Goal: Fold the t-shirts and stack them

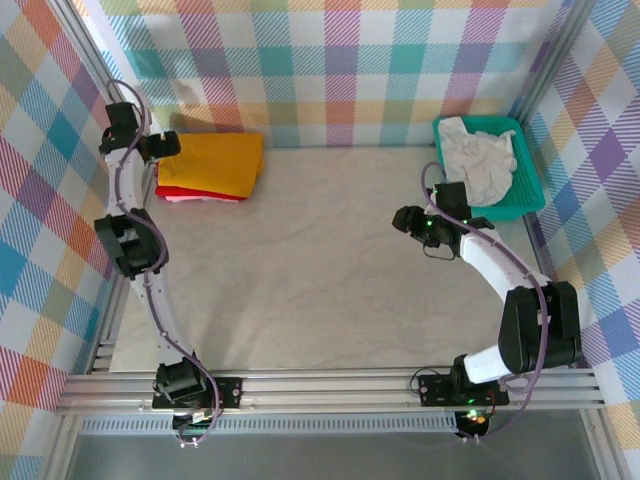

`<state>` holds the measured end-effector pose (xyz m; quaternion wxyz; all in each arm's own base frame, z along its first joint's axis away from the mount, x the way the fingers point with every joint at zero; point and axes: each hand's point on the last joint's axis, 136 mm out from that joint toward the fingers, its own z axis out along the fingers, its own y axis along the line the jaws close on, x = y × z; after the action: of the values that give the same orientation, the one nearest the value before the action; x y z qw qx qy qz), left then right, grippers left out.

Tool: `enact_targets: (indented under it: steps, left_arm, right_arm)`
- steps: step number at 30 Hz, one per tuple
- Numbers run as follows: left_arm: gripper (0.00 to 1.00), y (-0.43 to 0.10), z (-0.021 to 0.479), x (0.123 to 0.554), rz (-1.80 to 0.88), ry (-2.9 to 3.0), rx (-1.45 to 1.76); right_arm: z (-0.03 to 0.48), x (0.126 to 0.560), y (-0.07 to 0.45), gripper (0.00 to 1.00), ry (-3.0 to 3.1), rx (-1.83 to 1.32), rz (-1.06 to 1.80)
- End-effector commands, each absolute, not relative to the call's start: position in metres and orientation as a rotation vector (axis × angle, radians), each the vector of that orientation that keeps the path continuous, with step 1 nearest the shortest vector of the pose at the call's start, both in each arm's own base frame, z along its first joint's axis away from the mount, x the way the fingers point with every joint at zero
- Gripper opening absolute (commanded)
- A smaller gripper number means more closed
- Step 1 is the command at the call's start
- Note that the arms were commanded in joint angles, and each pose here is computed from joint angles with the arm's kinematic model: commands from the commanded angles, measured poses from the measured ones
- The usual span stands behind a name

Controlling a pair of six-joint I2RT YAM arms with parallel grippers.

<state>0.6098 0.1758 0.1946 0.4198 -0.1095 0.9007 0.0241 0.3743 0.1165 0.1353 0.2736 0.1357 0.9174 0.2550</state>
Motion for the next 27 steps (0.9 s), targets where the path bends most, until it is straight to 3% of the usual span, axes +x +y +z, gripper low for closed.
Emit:
enact_targets:
  steps: [1,4,9,13,15,19,27]
  left_arm:
    - [1.0,0.13,0.331,0.581,-0.012,1.853,-0.231]
    - [1.0,0.089,0.342,0.537,-0.103,1.774,-0.262]
    - [1.0,0.011,0.299,0.472,-0.09,1.795,-0.22]
    - [1.0,-0.03,0.232,0.431,-0.067,1.847,-0.204]
    - [1.0,-0.039,0.198,0.415,-0.038,1.892,-0.183]
    - [1.0,-0.032,0.152,0.381,0.078,1.966,-0.209]
    - [1.0,0.013,0.166,0.339,0.253,1.828,-0.277]
  right_arm:
    - [0.152,0.387,0.104,0.59,2.41,0.315,0.582]
    - [0.158,0.395,0.098,0.61,2.364,0.299,0.528]
    - [0.17,0.403,0.084,0.68,2.273,0.238,0.407]
    - [0.177,0.398,0.053,0.91,2.191,0.243,0.193]
    - [0.18,0.391,0.04,0.95,2.131,0.228,0.107]
    - [0.177,0.371,0.02,1.0,1.972,0.191,-0.015]
    - [0.134,0.36,0.009,1.0,1.992,0.14,-0.125]
